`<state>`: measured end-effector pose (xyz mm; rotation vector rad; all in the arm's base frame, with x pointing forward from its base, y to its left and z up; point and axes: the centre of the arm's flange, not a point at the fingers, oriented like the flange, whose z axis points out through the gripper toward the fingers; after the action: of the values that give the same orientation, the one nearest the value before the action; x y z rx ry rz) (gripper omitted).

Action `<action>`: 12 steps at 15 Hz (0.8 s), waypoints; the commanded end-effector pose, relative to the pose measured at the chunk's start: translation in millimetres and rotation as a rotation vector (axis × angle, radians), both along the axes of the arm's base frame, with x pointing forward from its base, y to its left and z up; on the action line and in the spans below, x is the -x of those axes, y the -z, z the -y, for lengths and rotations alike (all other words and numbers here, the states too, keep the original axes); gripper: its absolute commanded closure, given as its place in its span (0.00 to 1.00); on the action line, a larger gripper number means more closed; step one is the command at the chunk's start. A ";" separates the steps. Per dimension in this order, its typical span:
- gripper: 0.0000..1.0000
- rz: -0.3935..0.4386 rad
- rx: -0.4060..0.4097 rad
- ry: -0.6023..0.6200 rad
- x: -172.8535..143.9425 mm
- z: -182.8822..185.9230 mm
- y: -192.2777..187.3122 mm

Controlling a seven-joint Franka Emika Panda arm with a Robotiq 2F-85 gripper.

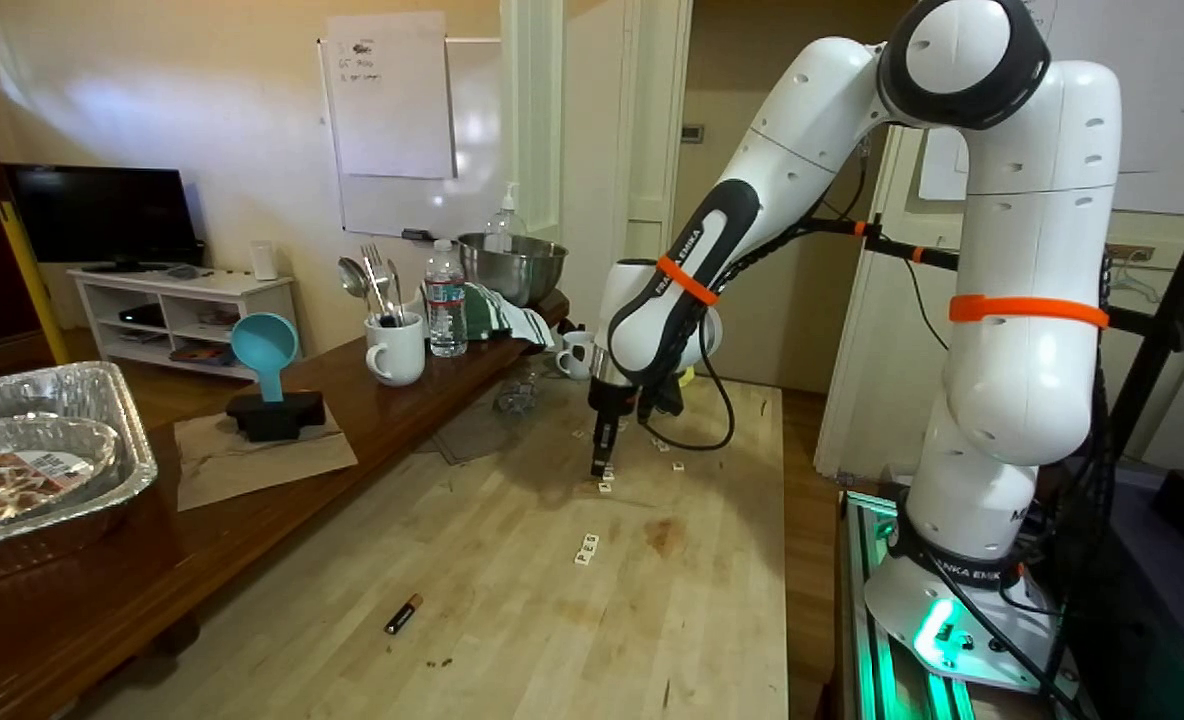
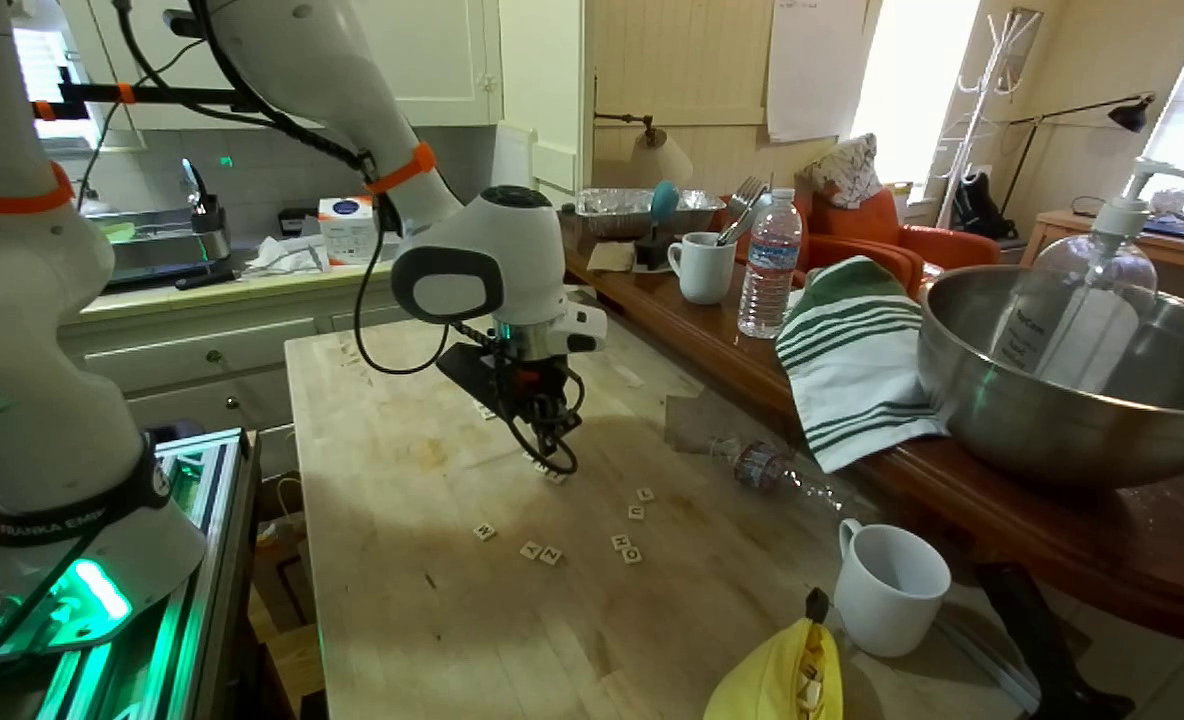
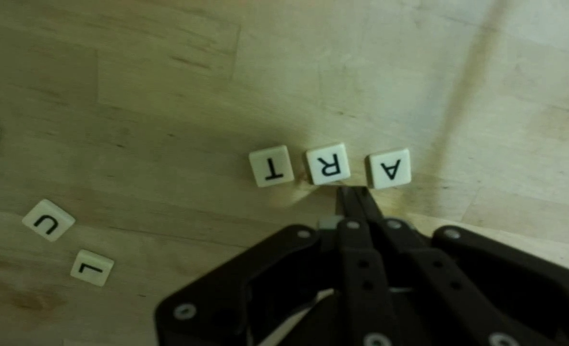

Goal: Move three letter blocks to the far left, then move three more to the left.

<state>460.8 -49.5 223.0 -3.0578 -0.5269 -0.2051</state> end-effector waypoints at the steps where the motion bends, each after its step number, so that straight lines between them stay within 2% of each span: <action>1: 1.00 -0.018 -0.015 -0.022 9.8 1.0 2.5; 12: 1.00 -0.029 -0.053 -0.073 18.0 -13.1 3.3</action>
<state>455.1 -36.9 218.2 -3.0092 -0.5913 -0.1989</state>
